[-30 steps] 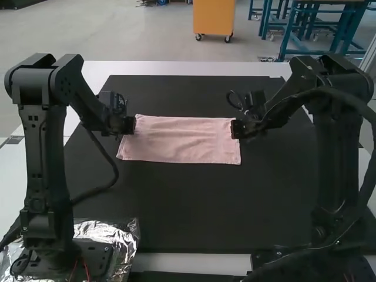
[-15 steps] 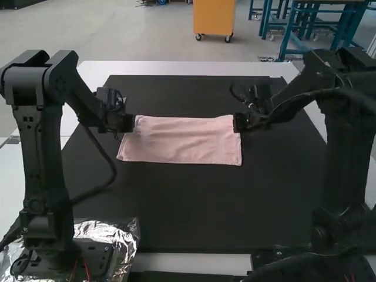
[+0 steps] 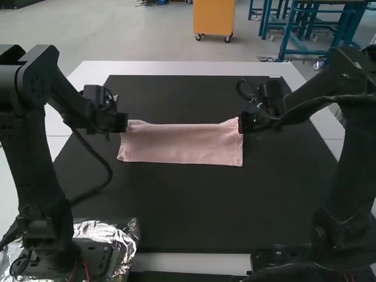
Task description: Fold the towel.
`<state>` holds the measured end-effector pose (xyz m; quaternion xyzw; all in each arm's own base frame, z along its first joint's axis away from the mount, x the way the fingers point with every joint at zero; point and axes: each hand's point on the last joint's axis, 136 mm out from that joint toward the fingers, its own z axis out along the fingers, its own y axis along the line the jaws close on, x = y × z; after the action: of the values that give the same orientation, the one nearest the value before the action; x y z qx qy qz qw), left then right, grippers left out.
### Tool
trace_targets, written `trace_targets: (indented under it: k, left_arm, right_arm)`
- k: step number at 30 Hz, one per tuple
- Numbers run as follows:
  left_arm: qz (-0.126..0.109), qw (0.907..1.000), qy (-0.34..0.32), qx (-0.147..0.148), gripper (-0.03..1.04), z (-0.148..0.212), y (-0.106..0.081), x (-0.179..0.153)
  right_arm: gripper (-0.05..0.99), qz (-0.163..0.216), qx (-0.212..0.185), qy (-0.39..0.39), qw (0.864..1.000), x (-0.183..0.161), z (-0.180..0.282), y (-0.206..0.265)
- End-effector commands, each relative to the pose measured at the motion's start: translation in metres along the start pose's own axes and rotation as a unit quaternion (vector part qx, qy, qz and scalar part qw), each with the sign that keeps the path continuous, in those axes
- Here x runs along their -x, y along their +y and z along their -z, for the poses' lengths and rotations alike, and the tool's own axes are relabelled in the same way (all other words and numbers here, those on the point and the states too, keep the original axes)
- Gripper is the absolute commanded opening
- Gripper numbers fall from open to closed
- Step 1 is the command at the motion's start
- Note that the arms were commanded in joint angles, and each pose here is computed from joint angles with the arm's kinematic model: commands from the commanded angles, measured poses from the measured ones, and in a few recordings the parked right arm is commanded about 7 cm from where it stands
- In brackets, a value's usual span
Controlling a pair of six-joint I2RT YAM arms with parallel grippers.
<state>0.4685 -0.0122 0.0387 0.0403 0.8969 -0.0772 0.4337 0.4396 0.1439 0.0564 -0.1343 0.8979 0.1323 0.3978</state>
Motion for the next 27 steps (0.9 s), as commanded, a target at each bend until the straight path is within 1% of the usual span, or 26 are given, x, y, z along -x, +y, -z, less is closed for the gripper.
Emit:
trace_targets:
  k: [1,8,10,15,20,27]
  left_arm:
    - [-0.001,0.9996,-0.027,0.004,0.02,0.019,0.003,0.017]
    - [0.002,0.9993,-0.038,0.004,0.02,0.045,-0.005,0.015]
    - [0.003,0.9993,-0.036,0.005,0.02,0.050,-0.005,0.010]
    - [0.004,0.9995,-0.029,0.005,0.02,0.060,-0.008,-0.004]
    - [0.006,0.9998,-0.020,0.006,0.02,0.066,-0.010,-0.019]
    - [0.005,0.9999,-0.010,0.008,0.02,0.068,-0.011,-0.043]
  right_arm:
    - [-0.03,-0.006,-0.002,-0.025,1.000,0.016,0.020,-0.005]
    - [-0.03,-0.009,0.002,-0.014,1.000,0.001,0.040,0.001]
    - [-0.03,-0.018,0.004,-0.011,1.000,-0.005,0.045,0.002]
    - [-0.03,-0.024,0.008,0.012,1.000,-0.024,0.053,0.005]
    - [-0.03,-0.023,0.011,0.031,0.999,-0.043,0.053,0.006]
    - [-0.03,-0.026,0.010,0.066,0.997,-0.081,0.041,0.005]
